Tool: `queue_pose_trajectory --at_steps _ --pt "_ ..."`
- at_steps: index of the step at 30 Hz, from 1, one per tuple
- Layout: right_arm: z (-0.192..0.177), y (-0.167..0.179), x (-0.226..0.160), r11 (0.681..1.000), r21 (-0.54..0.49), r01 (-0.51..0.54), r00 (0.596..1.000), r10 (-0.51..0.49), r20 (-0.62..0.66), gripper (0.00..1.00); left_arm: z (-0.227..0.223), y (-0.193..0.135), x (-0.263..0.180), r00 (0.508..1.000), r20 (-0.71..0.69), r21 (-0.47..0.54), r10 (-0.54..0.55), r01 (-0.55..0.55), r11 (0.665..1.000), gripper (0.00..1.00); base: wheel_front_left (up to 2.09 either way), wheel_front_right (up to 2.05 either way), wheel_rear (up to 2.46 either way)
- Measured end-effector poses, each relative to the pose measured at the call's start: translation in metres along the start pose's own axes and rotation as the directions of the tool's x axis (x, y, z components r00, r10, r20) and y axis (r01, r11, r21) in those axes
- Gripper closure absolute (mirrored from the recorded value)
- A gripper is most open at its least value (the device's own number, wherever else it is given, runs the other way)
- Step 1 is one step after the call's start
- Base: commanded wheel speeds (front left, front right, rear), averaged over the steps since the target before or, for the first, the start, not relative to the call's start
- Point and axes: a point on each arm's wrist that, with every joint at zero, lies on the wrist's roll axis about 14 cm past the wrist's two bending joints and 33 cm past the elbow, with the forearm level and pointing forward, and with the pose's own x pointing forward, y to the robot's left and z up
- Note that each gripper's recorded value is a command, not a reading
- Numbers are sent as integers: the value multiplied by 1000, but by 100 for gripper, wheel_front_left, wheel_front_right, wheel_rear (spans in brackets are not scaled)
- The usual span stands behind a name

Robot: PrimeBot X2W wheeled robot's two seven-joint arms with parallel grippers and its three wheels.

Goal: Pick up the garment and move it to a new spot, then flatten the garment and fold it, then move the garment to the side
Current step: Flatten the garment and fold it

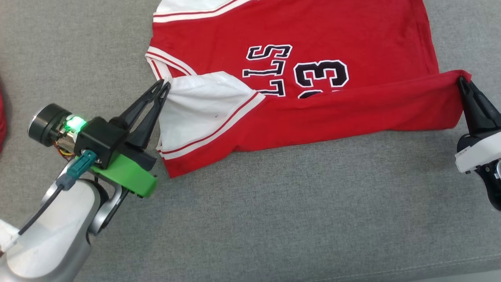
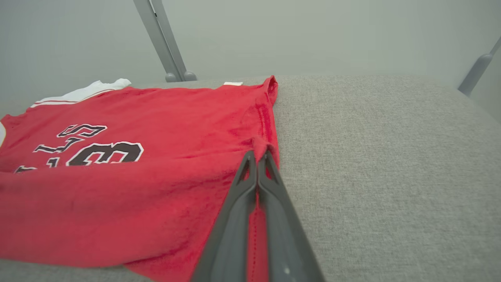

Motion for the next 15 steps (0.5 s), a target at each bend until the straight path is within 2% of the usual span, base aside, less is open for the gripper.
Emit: queue_pose_trajectory --at_steps 6,7,8,9,10,11,12,15 --pt "-15 3 17 1000 -2 -12 999 12 -35 100 -28 8 16 997 -74 -2 -8 8 1000 100 0 0 0" --pt "-19 3 19 1000 -1 -14 999 14 -44 92 -34 8 18 996 -92 -12 -11 10 1000 100 0 0 0" --pt "-21 4 22 1000 -1 -15 999 15 -51 77 -42 6 19 993 -115 -31 -19 15 999 96 0 0 0" --pt "-24 4 23 1000 0 -15 998 15 -56 61 -47 3 20 992 -127 -48 -26 20 999 73 0 0 0" --pt "-26 4 24 1000 4 -14 998 15 -63 24 -54 0 20 988 -150 -74 -37 26 997 53 0 0 0" --pt "-29 4 25 1000 11 -14 997 15 -70 0 -58 -3 20 986 -161 -84 -44 30 996 10 0 0 0" --pt "-31 5 25 1000 15 -15 997 16 -74 0 -58 -2 21 986 -162 -85 -43 29 996 0 0 0 0" --pt "-18 2 27 1000 12 -8 999 9 -38 0 -52 3 22 991 -136 -89 -12 0 996 0 0 0 0"
